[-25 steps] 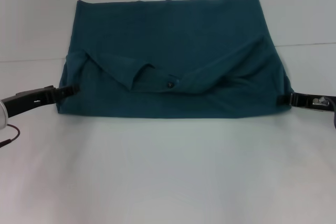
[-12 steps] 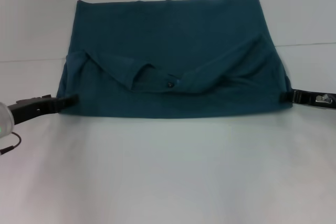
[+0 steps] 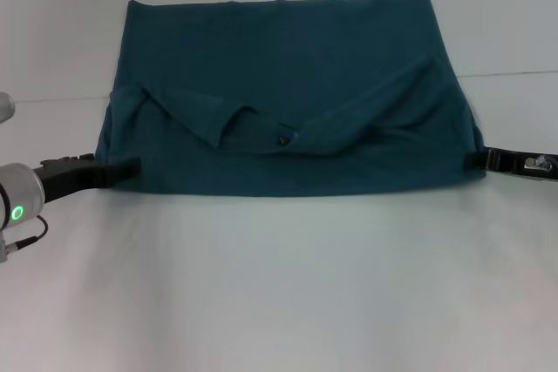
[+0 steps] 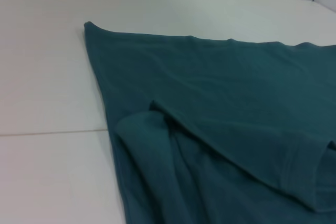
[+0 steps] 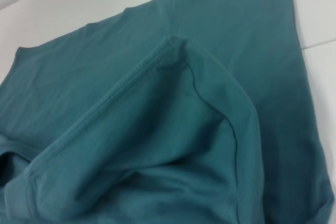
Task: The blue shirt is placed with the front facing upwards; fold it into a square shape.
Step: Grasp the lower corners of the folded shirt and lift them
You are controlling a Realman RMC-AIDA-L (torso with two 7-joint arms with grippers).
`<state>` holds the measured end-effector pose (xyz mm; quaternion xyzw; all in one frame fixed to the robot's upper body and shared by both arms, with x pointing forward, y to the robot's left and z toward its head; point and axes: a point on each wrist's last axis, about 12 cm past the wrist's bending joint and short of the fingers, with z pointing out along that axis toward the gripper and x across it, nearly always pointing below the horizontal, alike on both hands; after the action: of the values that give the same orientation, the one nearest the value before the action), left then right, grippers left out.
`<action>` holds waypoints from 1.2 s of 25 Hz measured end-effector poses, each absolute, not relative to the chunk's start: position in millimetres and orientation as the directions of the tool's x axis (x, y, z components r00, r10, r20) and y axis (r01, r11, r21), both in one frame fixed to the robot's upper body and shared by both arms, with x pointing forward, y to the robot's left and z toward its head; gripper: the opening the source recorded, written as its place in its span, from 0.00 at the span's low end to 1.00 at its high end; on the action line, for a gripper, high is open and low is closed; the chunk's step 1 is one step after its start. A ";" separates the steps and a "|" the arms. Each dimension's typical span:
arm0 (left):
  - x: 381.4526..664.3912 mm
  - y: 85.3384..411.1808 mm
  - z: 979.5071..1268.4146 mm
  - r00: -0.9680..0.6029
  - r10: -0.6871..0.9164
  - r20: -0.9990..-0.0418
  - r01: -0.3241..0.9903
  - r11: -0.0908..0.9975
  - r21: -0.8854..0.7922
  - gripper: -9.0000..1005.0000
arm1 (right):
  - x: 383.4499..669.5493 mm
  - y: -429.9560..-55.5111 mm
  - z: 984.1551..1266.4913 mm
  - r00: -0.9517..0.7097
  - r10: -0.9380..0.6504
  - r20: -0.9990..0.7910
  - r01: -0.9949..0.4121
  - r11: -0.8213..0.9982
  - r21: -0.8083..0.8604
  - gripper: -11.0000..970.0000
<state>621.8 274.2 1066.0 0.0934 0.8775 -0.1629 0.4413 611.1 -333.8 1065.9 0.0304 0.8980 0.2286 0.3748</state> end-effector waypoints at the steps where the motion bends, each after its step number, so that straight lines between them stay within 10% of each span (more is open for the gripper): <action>1: 622.0 273.7 1065.9 -0.592 0.025 -0.805 0.309 0.930 -0.199 0.84 | 611.0 -333.8 1065.9 -0.717 0.228 -0.659 -0.116 0.893 0.435 0.05; 30: 621.2 258.7 1058.9 -0.591 0.132 -0.796 0.386 0.912 -0.135 0.80 | 611.2 -333.9 1066.6 -0.708 0.250 -0.660 -0.108 0.886 0.451 0.05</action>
<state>621.2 258.7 1058.9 0.1474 0.8794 -0.1485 0.4276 611.2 -333.9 1066.6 0.0395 0.8936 0.2356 0.3799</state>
